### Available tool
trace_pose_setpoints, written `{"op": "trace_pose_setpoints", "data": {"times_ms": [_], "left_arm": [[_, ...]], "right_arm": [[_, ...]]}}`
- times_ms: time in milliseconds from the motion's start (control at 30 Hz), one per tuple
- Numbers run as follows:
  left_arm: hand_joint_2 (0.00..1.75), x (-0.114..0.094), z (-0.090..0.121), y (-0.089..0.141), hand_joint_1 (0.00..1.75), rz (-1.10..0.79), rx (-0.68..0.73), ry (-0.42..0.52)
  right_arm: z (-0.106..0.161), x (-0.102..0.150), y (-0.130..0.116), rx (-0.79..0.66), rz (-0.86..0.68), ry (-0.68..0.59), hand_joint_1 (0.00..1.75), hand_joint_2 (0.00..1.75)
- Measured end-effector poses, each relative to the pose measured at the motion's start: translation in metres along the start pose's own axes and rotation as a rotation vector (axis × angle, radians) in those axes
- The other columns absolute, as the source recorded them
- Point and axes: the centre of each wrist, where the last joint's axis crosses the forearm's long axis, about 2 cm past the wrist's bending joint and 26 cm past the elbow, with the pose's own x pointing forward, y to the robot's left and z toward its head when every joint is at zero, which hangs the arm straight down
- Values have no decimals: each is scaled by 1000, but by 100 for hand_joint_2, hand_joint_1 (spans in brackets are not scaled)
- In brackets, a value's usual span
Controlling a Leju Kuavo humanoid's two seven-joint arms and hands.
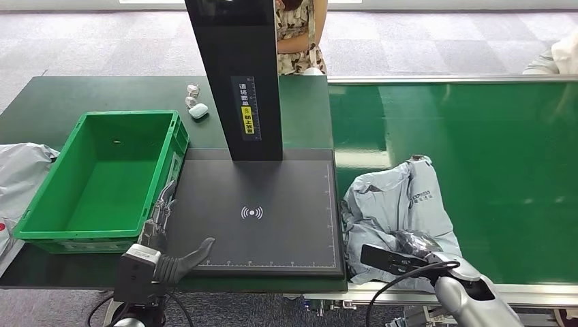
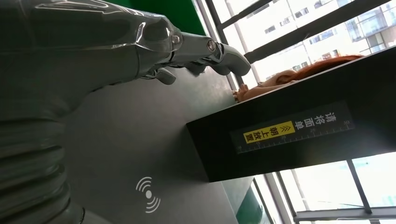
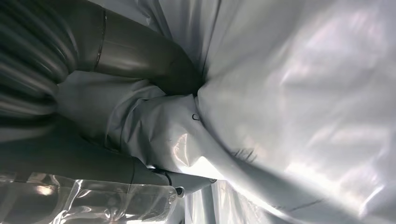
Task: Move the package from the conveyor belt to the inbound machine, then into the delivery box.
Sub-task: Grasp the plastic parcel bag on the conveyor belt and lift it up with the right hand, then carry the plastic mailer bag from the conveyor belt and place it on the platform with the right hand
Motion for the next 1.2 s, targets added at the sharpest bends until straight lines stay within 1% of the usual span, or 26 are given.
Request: {"op": "trace_pose_setpoints", "data": {"times_ms": [133,233,367,467,533,633,767,867,967,1100,1200], "left_arm": [[175,-1,6,-1,0,-14,-1,5],[175,-1,9,-1,0,-23,-5,8],[175,-1,11,-2,0,-30,-6,8],[175,0,11,-3,0,-32,-4,8],[175,0,12,-4,0,-35,0,10],[175,0,14,-5,0,-38,10,12],[175,0,14,-6,0,-41,16,11],[175,1,14,-6,0,-43,23,6],[175,1,14,-6,0,-43,25,-3],[175,1,13,-6,0,-37,27,-11],[175,2,12,-7,0,-34,30,-17]], "right_arm": [[8,-7,2,-192,137,177,175,175],[17,-13,1,-329,191,266,175,175],[29,-15,-6,-463,155,294,175,175],[37,-11,-11,-545,85,258,175,175],[41,-7,-17,-612,9,193,175,175],[44,3,-24,-703,-127,58,175,175],[45,16,-28,-766,-313,-130,175,175],[43,29,-31,-760,-479,-308,175,175],[38,51,-36,-719,-614,-510,175,175],[32,87,-40,-646,-690,-740,175,175],[27,115,-43,-619,-724,-879,175,175]]}}
